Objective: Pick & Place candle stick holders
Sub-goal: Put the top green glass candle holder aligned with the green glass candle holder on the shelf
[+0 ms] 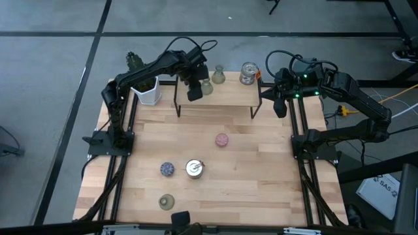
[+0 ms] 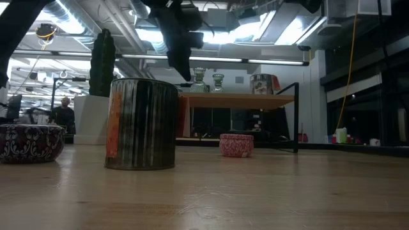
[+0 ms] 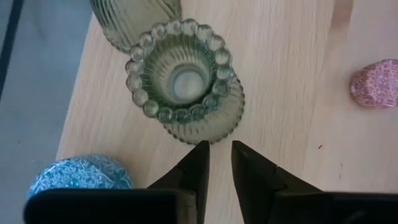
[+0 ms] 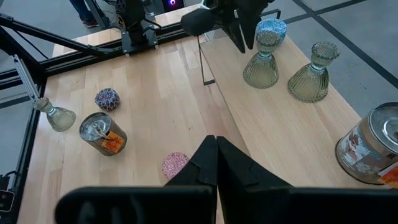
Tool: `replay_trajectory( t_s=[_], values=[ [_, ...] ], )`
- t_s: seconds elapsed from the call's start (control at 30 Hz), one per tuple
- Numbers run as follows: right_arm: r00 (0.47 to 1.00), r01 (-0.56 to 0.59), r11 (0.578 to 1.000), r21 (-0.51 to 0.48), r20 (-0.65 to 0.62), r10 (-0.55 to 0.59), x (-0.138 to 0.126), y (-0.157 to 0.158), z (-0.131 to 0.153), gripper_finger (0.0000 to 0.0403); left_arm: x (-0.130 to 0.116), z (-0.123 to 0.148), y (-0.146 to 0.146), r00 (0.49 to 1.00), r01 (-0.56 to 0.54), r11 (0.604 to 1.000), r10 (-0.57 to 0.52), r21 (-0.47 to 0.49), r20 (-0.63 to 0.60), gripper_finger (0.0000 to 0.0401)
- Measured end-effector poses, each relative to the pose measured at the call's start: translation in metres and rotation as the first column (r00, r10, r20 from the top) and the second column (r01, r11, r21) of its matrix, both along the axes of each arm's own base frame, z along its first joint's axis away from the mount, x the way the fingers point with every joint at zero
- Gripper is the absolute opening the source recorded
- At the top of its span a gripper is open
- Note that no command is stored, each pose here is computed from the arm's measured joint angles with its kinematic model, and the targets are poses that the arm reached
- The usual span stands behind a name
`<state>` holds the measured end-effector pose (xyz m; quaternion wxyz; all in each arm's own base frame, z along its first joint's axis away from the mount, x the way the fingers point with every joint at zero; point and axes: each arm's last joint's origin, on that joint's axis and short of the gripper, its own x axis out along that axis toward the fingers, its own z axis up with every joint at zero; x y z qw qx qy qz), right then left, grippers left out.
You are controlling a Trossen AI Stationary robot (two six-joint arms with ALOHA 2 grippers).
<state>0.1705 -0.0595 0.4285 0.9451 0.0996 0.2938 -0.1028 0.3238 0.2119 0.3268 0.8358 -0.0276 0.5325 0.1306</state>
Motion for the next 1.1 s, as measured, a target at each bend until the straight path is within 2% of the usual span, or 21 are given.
replay_trajectory(
  t_s=[0.37,0.53,1.1],
  values=[
    [1.0,0.0,1.0,0.0,0.0,0.0,0.0,0.0,0.0,0.0001,0.005,0.002,0.008,0.998,-0.028,0.997,0.024,0.071,0.053,0.0017],
    [1.0,0.0,1.0,0.0,0.0,0.0,0.0,0.0,0.0,0.0001,0.009,0.004,0.008,0.994,-0.004,0.999,-0.002,0.054,0.109,0.0006],
    [1.0,0.0,1.0,0.0,0.0,0.0,0.0,0.0,0.0,0.0001,0.019,0.012,0.012,0.96,0.046,0.997,-0.06,0.055,0.272,0.0003]
  ],
)
